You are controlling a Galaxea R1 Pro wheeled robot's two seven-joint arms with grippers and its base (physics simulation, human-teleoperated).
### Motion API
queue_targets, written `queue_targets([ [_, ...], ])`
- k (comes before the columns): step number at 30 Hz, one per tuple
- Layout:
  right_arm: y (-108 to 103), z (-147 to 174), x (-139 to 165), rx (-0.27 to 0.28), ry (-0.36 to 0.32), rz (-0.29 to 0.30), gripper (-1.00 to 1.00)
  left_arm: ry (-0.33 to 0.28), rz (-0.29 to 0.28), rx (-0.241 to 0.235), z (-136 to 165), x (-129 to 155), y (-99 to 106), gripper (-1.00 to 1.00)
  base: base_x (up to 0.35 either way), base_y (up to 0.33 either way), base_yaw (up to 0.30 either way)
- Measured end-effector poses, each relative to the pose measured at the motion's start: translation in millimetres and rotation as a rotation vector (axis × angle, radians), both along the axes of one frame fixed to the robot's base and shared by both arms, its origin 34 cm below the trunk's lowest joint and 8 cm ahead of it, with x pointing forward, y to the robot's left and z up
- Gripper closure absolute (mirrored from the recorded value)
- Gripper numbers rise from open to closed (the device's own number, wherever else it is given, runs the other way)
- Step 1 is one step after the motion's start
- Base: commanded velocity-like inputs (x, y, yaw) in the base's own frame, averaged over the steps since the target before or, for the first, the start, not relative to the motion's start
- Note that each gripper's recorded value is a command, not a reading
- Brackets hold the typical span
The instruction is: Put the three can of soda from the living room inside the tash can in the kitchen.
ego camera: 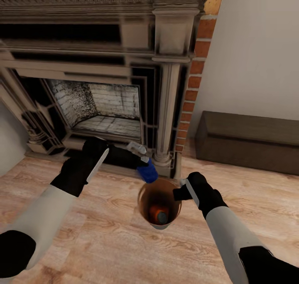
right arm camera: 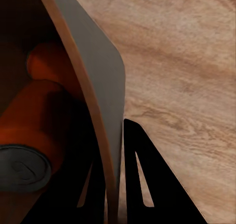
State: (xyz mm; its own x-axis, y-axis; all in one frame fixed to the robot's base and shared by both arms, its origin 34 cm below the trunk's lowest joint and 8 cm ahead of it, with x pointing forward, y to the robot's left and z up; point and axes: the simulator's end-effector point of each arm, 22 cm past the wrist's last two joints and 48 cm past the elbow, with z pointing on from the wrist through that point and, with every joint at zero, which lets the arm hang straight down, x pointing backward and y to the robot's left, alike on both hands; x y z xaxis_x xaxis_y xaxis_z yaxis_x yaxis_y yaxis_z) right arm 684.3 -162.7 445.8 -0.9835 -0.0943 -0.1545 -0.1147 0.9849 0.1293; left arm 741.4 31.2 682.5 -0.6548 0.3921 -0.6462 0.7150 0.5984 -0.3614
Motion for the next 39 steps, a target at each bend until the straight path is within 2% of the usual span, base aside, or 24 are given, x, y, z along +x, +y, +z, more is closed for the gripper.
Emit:
queue_targets([
  [4, 11.9, 0.6, -1.4, 0.003, 0.002, 0.016, 1.0, -0.008, -0.047, 0.004, -9.2, -8.4, -24.0, 1.0, 0.0, 0.0, 0.0],
  [6, 18.1, 1.4, -1.7, 0.018, 0.004, 0.015, 1.0, -0.001, -0.055, 0.014, -20.5, -9.6, -26.7, 1.0, 0.0, 0.0, 0.0],
  [15, 26.6, 15.2, 14.4, 0.025, -0.026, 0.023, 1.0, 0.029, -0.09, 0.091, -102.1, -18.5, -17.4, 1.0, 0.0, 0.0, 0.0],
  [21, 34.5, 23.3, 23.0, 0.025, -0.042, 0.035, 1.0, 0.024, -0.089, 0.116, -133.6, -20.9, -11.9, 1.0, 0.0, 0.0, 0.0],
  [25, 45.6, 26.8, 24.0, 0.052, -0.042, 0.034, 1.0, 0.021, -0.095, 0.111, -142.5, -24.4, -20.0, 1.0, 0.0, 0.0, 0.0],
  [28, 51.1, 30.0, 26.2, 0.057, -0.047, 0.039, 1.0, -0.009, -0.078, 0.132, -147.8, -19.3, -23.7, 1.0, 0.0, 0.0, 0.0],
  [33, 49.9, 30.5, 27.4, 0.052, -0.049, 0.041, 1.0, -0.058, -0.056, 0.148, -149.0, -9.8, -25.2, 1.0, 0.0, 0.0, 0.0],
  [39, 51.1, 30.5, 27.0, 0.059, -0.047, 0.039, 1.0, -0.081, -0.042, 0.165, -150.2, -4.4, -22.7, 1.0, 0.0, 0.0, 0.0],
])
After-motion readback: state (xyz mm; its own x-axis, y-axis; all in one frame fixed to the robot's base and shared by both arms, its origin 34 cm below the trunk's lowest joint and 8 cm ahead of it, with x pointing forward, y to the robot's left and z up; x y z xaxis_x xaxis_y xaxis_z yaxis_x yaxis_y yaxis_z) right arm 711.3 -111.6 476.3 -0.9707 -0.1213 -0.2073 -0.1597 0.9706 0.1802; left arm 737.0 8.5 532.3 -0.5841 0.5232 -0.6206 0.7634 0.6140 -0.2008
